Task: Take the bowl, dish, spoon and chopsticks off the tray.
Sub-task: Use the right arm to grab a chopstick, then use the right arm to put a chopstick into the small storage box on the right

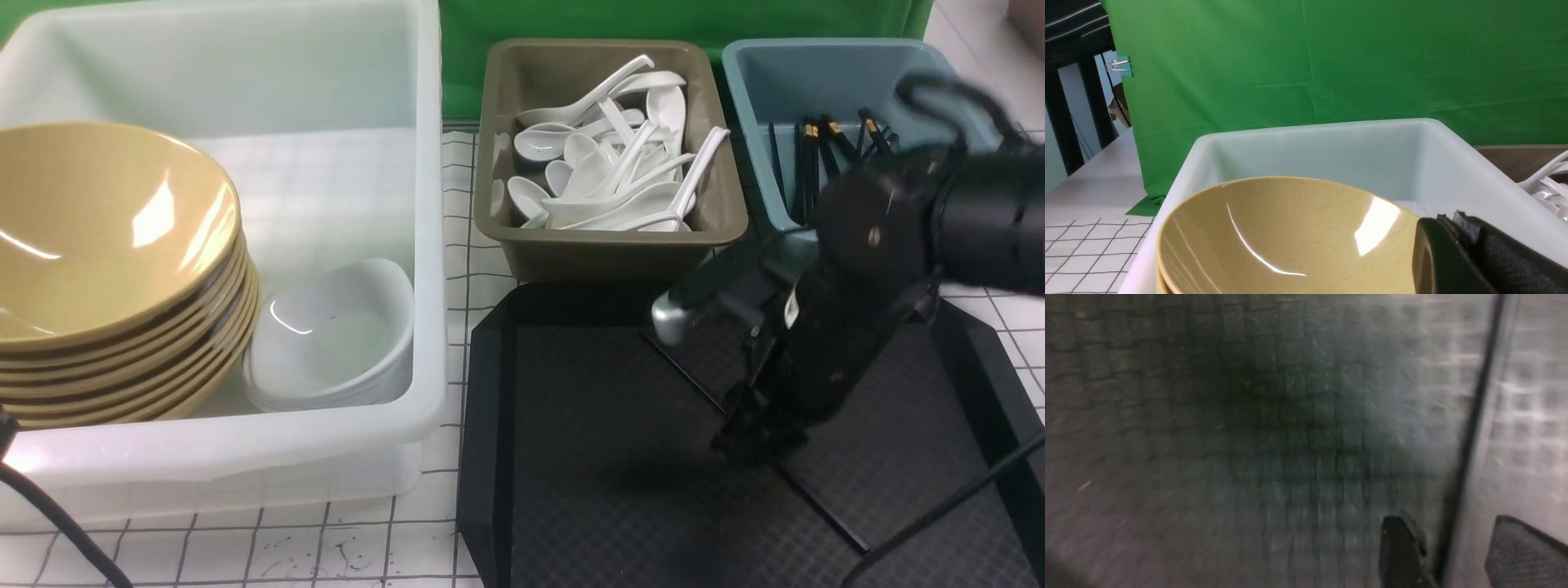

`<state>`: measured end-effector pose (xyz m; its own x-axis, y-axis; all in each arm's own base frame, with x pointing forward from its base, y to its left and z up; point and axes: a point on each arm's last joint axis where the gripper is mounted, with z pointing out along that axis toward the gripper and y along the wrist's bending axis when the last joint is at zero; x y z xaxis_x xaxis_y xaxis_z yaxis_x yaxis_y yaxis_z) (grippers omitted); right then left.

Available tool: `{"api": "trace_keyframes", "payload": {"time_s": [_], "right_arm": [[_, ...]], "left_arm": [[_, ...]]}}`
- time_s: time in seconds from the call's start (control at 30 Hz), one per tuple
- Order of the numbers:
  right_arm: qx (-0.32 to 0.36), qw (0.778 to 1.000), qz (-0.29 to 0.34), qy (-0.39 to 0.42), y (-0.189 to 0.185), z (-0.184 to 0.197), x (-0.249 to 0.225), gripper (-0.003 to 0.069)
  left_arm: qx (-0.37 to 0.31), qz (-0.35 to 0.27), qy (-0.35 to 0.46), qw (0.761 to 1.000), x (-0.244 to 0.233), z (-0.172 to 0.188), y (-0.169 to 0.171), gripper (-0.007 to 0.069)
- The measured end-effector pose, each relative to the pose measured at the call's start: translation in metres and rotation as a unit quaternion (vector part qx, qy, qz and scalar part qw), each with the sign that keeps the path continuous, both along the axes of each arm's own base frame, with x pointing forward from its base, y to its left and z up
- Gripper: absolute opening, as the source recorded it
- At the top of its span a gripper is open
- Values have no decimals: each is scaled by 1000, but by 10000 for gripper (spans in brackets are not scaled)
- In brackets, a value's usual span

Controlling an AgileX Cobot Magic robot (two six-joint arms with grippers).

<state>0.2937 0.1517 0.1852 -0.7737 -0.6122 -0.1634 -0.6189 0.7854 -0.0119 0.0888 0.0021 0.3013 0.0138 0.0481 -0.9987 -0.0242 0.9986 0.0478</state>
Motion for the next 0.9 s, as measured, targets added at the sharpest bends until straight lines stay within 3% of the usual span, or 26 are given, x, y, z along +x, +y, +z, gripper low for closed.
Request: {"api": "trace_keyframes", "payload": {"time_s": [0.17, 0.3, 0.33, 0.47, 0.63, 0.77, 0.9], "right_arm": [[-9, 1000, -13, 5, -1, -22, 5, 308], [-9, 1000, -15, 8, -2, -23, 7, 204], [2, 1000, -8, 14, -1, -21, 5, 110], [38, 999, 4, 31, 5, -7, -2, 64], [113, 986, 35, -115, 4, 79, 4, 64], [146, 941, -2, -305, -20, 128, 30, 64], [151, 890, -82, -421, -55, 122, 78, 64]], "left_arm": [[0, 0, 0, 1000, 0, 0, 0, -13], [-1, 0, 0, 1000, 0, 0, 0, -13], [-1, 0, 0, 1000, 0, 0, 0, -13], [-1, 0, 0, 1000, 0, 0, 0, -13], [-1, -3, -7, 1000, 0, 1, 0, -13], [-1, -7, -19, 1000, 0, 3, -1, -13], [-1, -6, -17, 1000, 0, 3, -1, -13]]}}
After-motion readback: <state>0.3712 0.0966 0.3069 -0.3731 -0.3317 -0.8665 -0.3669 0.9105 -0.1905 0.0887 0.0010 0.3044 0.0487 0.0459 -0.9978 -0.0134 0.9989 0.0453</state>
